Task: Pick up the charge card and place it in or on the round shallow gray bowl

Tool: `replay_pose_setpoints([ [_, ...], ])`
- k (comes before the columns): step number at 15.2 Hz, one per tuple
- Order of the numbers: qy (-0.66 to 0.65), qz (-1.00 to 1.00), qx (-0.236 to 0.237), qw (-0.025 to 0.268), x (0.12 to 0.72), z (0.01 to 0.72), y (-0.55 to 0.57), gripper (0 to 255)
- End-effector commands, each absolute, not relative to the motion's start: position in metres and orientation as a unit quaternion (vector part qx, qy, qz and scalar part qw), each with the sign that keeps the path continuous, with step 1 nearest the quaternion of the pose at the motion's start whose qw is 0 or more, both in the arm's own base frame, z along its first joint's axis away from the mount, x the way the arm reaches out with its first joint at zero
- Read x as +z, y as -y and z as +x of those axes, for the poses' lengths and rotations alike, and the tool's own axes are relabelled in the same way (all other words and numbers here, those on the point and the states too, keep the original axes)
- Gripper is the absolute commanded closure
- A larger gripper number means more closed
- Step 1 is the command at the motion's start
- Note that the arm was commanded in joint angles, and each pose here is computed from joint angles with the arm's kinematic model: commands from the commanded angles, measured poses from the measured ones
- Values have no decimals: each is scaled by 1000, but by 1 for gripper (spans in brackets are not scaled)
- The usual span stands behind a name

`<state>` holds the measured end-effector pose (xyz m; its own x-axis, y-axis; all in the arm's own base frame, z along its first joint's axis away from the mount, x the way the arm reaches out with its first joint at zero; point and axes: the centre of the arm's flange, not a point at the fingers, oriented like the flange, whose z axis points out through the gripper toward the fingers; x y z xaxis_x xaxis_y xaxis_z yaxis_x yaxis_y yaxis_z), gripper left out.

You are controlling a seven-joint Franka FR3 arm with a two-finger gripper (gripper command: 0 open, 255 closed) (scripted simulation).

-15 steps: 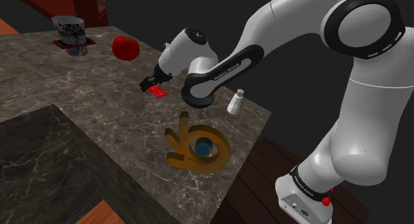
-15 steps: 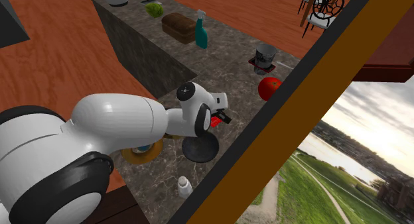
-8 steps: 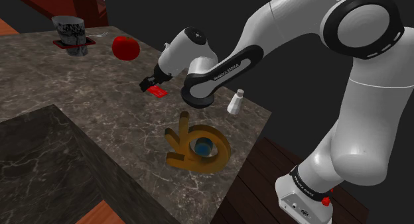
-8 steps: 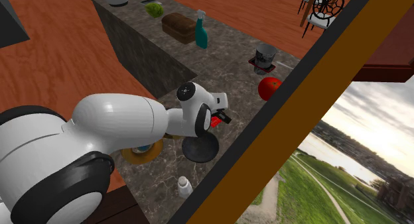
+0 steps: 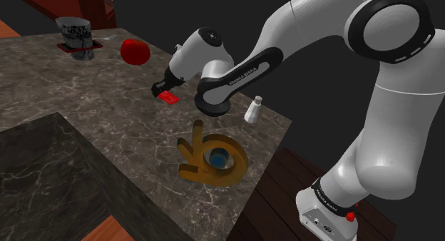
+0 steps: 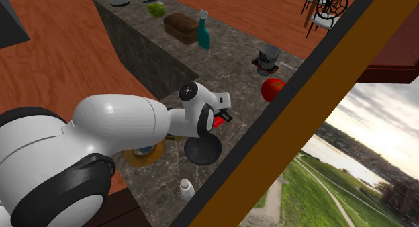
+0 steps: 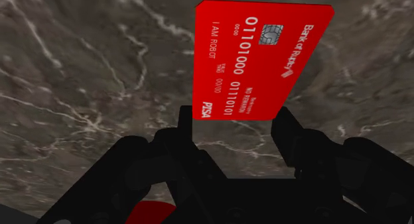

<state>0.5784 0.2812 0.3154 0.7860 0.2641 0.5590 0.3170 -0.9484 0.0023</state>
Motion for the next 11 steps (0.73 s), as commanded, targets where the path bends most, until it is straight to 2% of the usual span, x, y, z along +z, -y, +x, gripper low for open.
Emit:
replay_pose_setpoints([
  [1,152,-946,-284,43,311,580,-278,255],
  [11,152,-946,-284,43,357,577,-279,255],
])
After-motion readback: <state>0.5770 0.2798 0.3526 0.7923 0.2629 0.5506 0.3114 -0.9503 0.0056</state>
